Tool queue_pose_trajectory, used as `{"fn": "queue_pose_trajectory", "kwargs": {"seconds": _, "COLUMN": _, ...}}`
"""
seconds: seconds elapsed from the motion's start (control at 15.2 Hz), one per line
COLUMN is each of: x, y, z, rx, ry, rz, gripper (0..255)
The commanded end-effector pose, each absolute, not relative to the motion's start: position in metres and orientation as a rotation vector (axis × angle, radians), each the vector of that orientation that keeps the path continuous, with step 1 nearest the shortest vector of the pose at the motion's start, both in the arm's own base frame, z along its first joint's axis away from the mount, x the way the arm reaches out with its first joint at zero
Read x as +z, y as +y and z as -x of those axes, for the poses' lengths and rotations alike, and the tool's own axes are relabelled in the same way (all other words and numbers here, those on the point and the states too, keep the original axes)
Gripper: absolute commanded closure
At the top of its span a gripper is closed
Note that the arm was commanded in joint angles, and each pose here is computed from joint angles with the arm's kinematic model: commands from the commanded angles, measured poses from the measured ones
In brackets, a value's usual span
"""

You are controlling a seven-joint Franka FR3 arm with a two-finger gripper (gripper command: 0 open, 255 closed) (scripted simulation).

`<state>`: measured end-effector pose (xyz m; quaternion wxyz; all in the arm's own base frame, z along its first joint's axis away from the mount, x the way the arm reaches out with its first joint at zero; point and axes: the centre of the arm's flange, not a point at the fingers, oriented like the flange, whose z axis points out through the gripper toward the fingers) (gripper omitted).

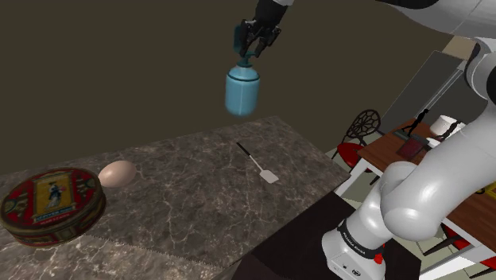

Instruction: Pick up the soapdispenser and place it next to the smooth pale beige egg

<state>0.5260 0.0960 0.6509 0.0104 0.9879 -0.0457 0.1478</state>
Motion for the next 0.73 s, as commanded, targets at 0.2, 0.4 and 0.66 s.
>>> {"fn": "queue_pose_trajectory", "kwargs": {"seconds": 0.2, "x": 0.63, "y": 0.158, "z": -0.523, "rx": 0.465, "ry": -0.145, "rz": -3.083, "gripper": 255}}
{"fn": "queue_pose_trajectory", "kwargs": {"seconds": 0.4, "x": 0.617, "y": 0.196, "z": -0.522, "rx": 0.465, "ry": -0.145, "rz": -3.083, "gripper": 255}}
{"fn": "queue_pose_trajectory", "kwargs": {"seconds": 0.66, "x": 0.6, "y": 0.246, "z": -0.52, "rx": 0.465, "ry": -0.145, "rz": -3.083, "gripper": 255}}
